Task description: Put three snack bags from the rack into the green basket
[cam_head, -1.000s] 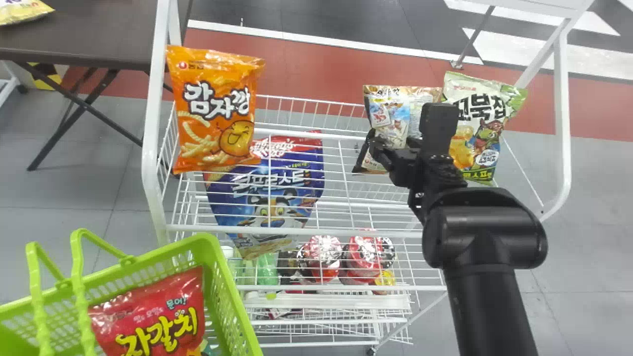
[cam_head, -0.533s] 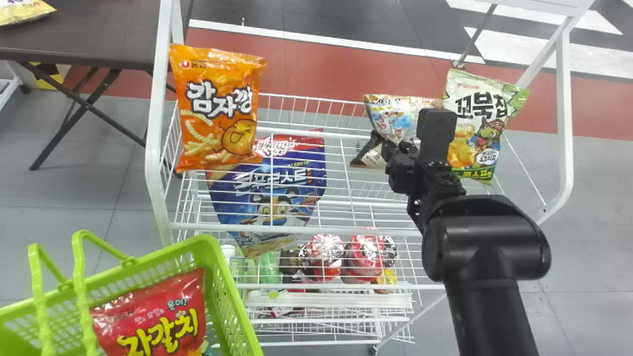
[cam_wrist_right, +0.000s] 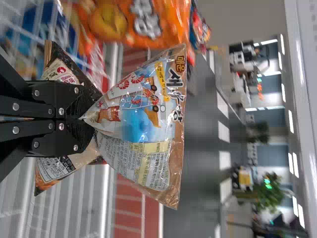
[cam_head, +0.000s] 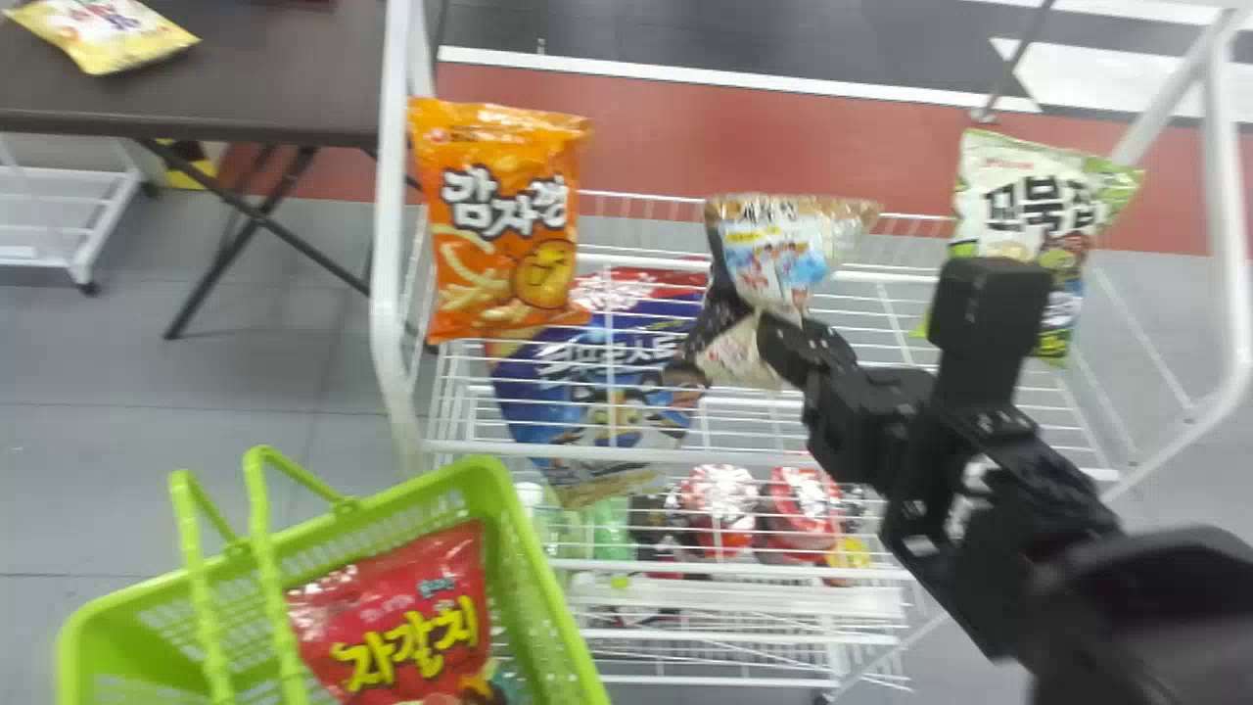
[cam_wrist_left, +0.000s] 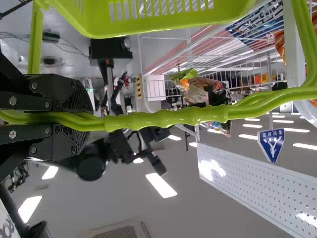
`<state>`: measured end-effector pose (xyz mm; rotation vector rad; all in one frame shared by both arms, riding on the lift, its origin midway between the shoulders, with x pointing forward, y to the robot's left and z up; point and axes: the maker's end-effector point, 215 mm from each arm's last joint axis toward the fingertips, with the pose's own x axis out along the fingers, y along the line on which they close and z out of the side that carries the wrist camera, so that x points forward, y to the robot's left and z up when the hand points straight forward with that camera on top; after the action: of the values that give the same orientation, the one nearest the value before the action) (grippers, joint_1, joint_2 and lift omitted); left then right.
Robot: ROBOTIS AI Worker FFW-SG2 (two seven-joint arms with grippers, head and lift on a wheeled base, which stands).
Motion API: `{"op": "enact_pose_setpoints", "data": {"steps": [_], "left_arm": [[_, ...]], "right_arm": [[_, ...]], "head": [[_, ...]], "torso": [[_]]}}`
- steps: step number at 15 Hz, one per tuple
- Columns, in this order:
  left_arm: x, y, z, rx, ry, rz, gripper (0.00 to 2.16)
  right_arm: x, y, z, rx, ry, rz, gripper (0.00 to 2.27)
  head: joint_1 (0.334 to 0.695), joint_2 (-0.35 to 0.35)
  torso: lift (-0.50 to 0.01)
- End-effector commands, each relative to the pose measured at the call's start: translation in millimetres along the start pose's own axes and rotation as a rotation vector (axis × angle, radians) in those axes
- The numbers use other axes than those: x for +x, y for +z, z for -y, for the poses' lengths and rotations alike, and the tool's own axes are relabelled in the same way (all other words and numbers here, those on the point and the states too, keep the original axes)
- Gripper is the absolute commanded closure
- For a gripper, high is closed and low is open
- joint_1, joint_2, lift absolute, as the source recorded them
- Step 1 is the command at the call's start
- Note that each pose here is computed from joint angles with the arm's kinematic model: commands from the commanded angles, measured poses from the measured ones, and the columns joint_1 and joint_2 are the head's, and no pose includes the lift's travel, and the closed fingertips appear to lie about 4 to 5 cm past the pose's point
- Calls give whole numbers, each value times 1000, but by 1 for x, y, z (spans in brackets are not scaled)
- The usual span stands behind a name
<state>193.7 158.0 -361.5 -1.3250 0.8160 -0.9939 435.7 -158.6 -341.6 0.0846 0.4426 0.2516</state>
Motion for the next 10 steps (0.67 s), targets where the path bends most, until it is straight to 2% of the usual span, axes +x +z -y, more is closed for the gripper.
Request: {"op": "enact_pose_setpoints", "data": {"steps": [1, 5, 6, 8, 9, 10], "left_arm": [[0, 1, 2, -1, -12, 1, 2152], [-1, 2, 1, -1, -10, 2, 2148], [0, 1, 1, -4, -12, 2, 2148], [0, 1, 1, -5, -13, 2, 2148], [0, 1, 2, -7, -18, 3, 2152], [1, 1, 2, -5, -19, 3, 2152]], "right_arm": [[-23, -36, -57, 28, 144, -128, 2260], [-53, -62, -154, 86, 418, -234, 2260], [-61, -68, -176, 98, 478, -256, 2260], [-73, -81, -211, 102, 559, -299, 2260], [-73, -92, -223, 105, 586, -327, 2260], [-72, -104, -234, 110, 611, -360, 2260]], "head": [[695, -1], [695, 139], [695, 228], [695, 316], [695, 350], [695, 350]], "torso": [[0], [0], [0], [0], [0], [0]]}}
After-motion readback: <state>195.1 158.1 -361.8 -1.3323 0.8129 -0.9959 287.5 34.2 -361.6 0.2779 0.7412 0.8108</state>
